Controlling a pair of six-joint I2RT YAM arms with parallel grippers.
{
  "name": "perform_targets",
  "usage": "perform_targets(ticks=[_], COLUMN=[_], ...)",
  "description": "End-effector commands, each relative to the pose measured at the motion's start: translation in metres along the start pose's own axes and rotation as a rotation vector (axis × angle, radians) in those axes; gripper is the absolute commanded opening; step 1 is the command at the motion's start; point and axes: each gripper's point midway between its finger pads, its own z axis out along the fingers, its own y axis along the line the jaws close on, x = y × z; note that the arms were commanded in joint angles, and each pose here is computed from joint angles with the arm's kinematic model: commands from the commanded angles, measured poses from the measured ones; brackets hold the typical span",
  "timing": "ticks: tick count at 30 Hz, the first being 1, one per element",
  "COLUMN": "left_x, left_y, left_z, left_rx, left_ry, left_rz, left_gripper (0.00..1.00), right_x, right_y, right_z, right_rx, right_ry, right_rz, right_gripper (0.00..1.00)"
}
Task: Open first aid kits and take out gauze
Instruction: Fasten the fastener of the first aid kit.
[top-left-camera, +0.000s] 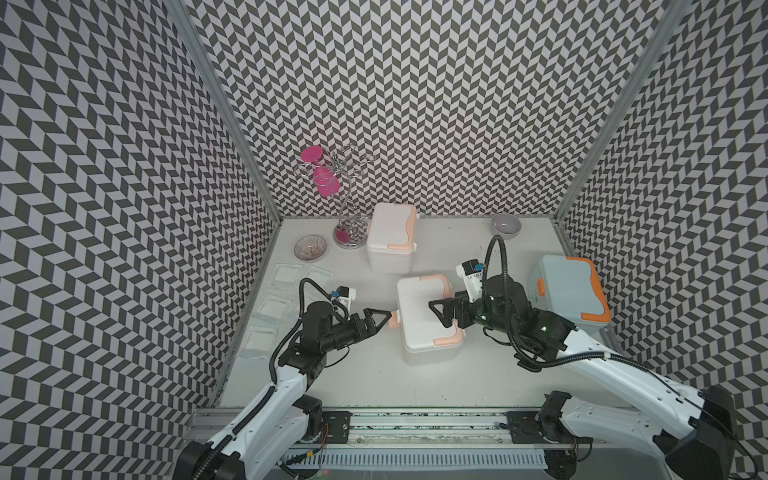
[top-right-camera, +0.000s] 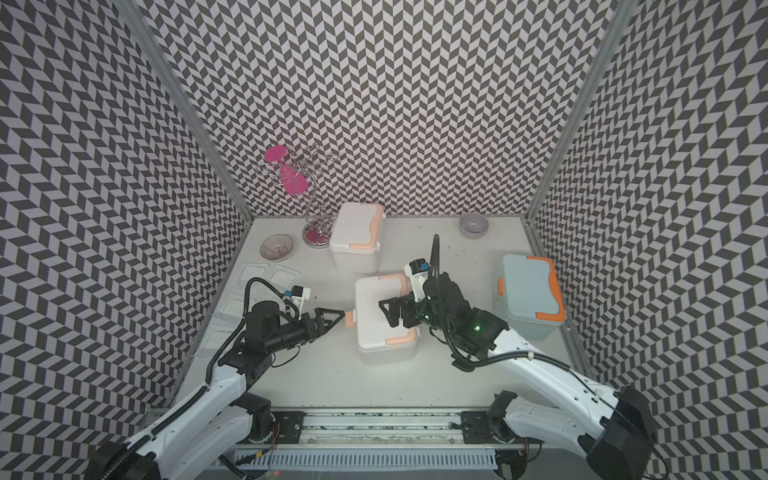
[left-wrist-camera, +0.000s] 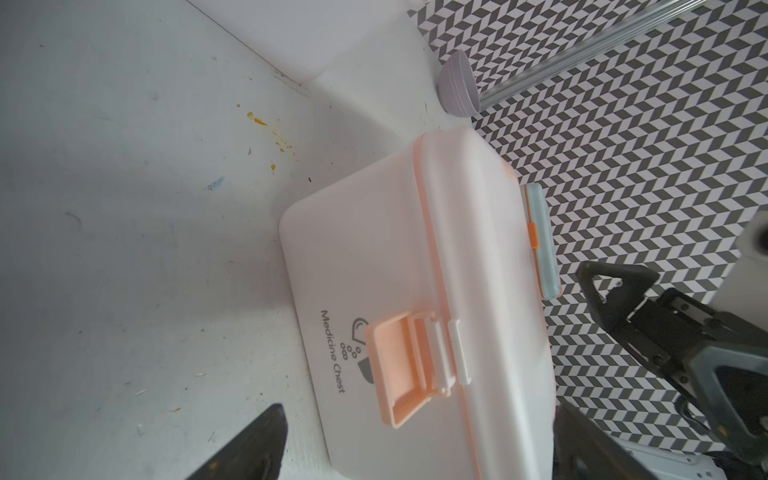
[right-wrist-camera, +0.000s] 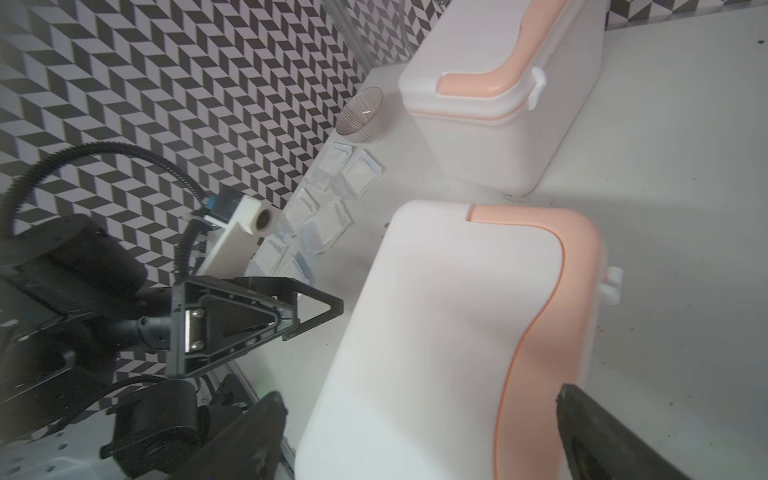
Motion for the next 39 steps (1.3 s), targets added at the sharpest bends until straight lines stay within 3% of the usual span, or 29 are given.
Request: perform_targets(ticks=[1,17,39], left_x=[0.002,0.024,0.015], left_y=[-0.019,-0.043,-0.047], left_z=[0.0,0.023,0.026], left_rx=[0.122,0.277,0.313], left_ry=[0.009,0.089,0.074], left_rz=[0.013,-0.019,-0.013], left_gripper=[1.0,1.0,0.99], right_x=[0.001,0.024,0.05], right_y=[-0.006,-0.003,-0.007], right_z=[0.005,0.016,0.032], right_rx=[-0.011,-0.084,-0.091], right_ry=[-0.007,0.054,0.165], right_rz=[-0.003,0.0,0.001], right_gripper=[1.0,1.0,1.0])
